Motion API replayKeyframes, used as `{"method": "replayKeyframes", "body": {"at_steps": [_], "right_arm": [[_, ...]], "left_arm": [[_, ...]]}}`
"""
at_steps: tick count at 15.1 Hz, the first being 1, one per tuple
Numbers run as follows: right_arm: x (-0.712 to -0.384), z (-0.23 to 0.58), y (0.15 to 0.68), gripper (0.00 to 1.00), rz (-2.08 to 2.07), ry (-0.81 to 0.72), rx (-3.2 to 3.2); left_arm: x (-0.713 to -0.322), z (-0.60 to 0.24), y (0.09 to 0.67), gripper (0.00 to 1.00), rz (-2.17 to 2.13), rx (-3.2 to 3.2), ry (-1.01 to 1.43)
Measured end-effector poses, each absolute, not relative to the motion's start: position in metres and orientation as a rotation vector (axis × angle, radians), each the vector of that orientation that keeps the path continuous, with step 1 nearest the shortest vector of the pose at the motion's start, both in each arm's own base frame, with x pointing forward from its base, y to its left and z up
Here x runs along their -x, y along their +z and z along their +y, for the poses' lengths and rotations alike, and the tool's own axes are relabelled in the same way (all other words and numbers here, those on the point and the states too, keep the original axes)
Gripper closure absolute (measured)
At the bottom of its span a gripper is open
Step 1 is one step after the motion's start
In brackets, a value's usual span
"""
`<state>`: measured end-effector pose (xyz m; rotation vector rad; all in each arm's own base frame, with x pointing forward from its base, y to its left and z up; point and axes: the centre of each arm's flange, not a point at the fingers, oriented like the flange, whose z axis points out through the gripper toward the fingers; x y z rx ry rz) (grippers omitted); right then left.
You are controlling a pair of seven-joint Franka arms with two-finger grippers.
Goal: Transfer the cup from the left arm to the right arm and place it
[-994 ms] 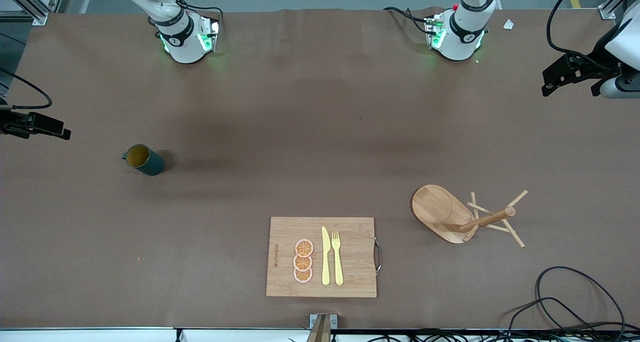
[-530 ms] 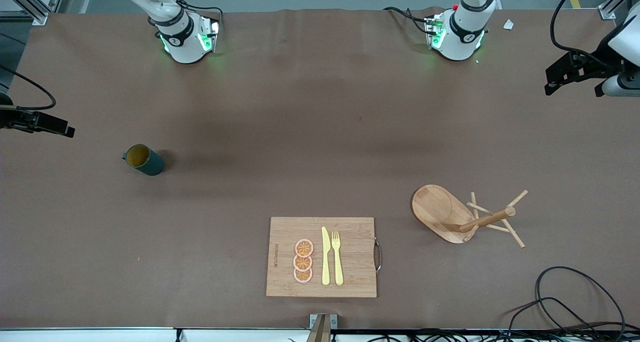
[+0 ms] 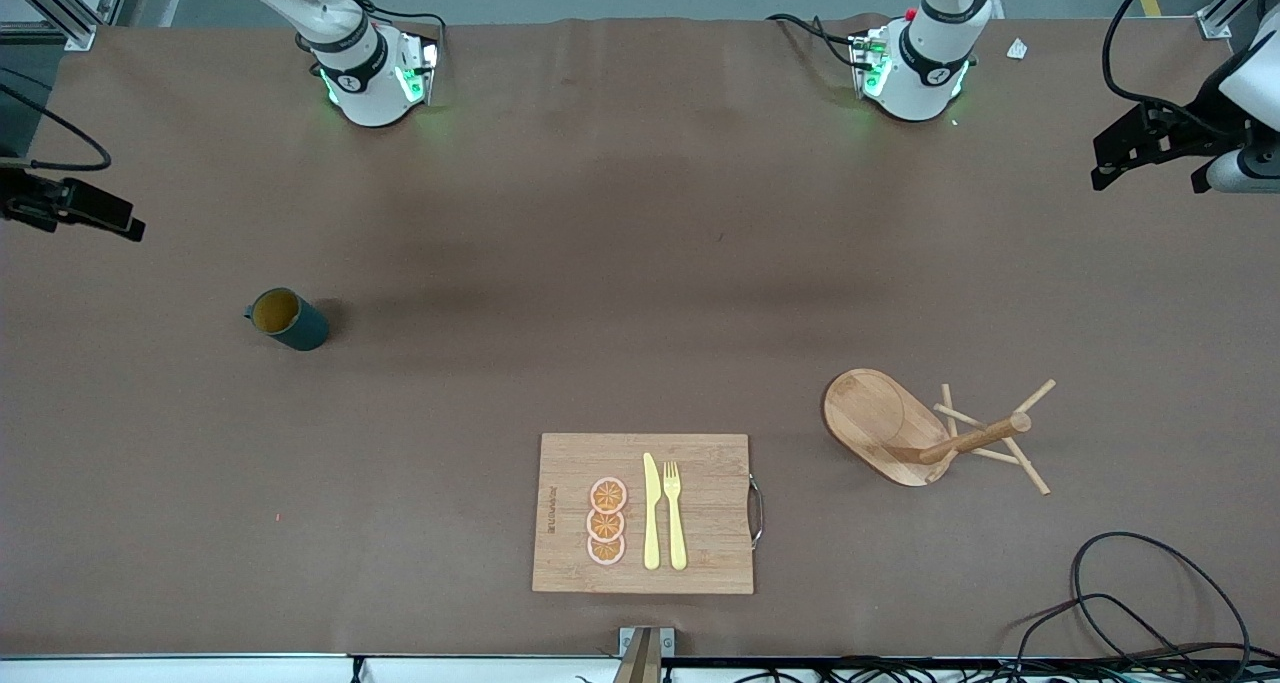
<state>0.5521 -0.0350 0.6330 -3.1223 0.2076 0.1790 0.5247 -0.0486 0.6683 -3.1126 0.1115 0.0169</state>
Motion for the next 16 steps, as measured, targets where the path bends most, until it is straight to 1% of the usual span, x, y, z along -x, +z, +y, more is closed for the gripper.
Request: {"method": "replayKeyframes", "body": {"at_steps": [5, 9, 16], "right_arm": [[-0.526, -0.044, 0.644, 0.00, 0.234, 0.155, 3.116], [-0.526, -0.033, 0.648, 0.00, 0.201, 0.116, 3.123], [-0.518, -0.037, 0.656, 0.00, 0.213, 0.109, 3.128]], "left_arm": [[-0.524, -0.056, 0.668, 0.00, 0.133, 3.111, 0.017], [-0.523, -0.060, 0.668, 0.00, 0.145, 3.110, 0.019], [-0.523, -0.062, 0.668, 0.00, 0.153, 3.110, 0.019]]}}
